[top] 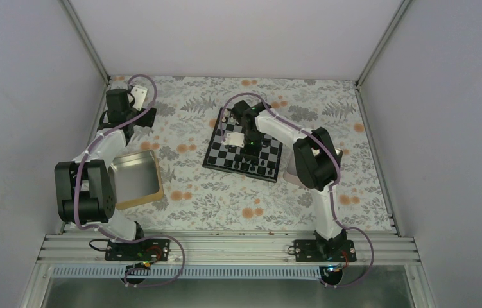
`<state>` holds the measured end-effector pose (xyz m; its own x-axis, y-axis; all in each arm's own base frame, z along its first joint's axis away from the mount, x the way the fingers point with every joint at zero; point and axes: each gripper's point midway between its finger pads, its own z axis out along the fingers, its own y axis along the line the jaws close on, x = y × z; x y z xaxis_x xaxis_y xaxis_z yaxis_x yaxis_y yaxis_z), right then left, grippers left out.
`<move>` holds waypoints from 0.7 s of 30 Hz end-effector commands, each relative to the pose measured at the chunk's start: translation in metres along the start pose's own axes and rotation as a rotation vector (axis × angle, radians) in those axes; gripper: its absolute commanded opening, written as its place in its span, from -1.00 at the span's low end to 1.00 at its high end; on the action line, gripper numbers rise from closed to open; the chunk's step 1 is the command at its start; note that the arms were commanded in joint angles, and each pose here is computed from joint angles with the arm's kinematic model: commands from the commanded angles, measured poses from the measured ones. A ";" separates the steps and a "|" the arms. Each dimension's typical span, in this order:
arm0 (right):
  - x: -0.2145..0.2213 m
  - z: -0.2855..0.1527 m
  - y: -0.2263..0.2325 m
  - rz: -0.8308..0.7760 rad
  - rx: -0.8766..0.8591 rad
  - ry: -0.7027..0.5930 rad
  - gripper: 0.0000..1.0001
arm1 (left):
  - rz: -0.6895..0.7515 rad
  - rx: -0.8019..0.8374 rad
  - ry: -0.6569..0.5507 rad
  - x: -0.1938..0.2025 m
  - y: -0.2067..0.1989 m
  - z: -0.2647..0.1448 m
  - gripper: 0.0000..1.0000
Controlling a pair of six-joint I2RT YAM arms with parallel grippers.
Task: Set up the chess pieces on the board
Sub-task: Place the chess piece on the chessboard, then pick up the storage box at the center of the board.
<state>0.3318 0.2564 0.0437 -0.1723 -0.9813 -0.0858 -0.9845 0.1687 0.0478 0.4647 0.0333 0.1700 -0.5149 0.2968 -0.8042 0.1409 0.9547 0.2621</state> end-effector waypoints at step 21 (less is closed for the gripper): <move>0.079 -0.136 -0.080 0.273 0.353 -0.149 -0.13 | -0.016 -0.008 -0.059 -0.018 0.007 -0.014 1.00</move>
<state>0.3776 0.2041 0.1336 -0.2969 -0.9309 -0.2129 -0.9296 0.3327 -0.1585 0.4638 0.0346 0.1746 -0.5072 0.2950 -0.8097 0.1369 0.9552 0.2623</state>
